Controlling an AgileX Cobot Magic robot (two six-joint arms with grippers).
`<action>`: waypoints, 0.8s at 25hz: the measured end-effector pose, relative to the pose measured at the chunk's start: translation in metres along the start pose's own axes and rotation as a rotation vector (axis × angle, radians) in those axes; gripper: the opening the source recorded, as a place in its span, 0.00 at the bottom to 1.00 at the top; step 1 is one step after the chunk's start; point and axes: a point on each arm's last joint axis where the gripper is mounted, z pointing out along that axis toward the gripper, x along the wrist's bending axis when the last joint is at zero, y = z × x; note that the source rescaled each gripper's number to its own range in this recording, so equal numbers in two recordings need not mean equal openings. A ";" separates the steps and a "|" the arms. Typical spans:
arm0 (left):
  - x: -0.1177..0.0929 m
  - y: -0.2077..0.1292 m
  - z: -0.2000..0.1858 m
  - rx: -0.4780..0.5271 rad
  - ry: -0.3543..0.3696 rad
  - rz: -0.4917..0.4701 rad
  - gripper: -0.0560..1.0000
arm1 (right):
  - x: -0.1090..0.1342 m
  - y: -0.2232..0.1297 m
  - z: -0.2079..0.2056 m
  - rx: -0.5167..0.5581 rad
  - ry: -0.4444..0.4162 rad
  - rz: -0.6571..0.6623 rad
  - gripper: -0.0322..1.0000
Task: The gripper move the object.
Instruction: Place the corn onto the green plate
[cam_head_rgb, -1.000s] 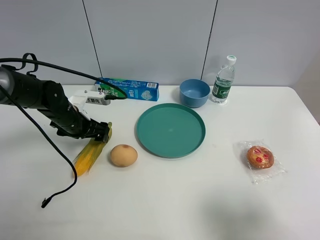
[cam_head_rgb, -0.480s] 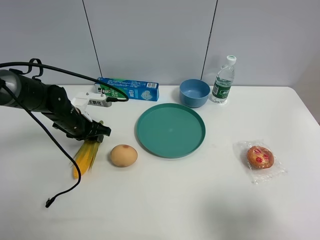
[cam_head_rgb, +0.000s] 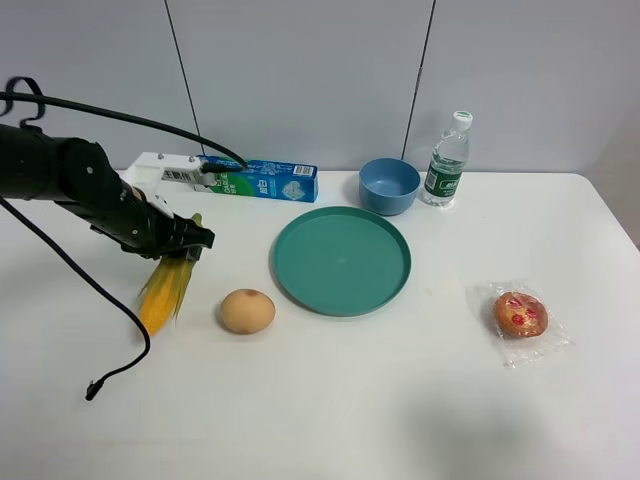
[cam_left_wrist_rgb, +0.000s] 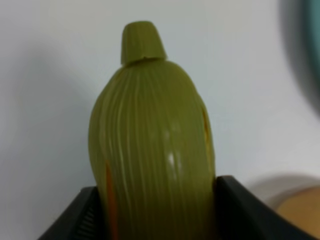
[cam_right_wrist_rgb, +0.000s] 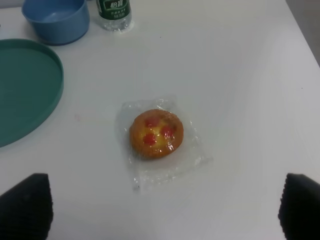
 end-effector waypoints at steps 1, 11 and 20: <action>-0.001 0.003 -0.011 -0.022 -0.004 0.003 0.05 | 0.000 0.000 0.000 0.000 0.000 0.000 1.00; -0.026 0.010 -0.074 -0.120 -0.062 0.072 0.05 | 0.000 0.000 0.000 0.000 0.000 0.000 1.00; -0.090 0.051 -0.101 -0.255 -0.183 0.208 0.05 | 0.000 0.000 0.000 0.000 0.000 0.000 1.00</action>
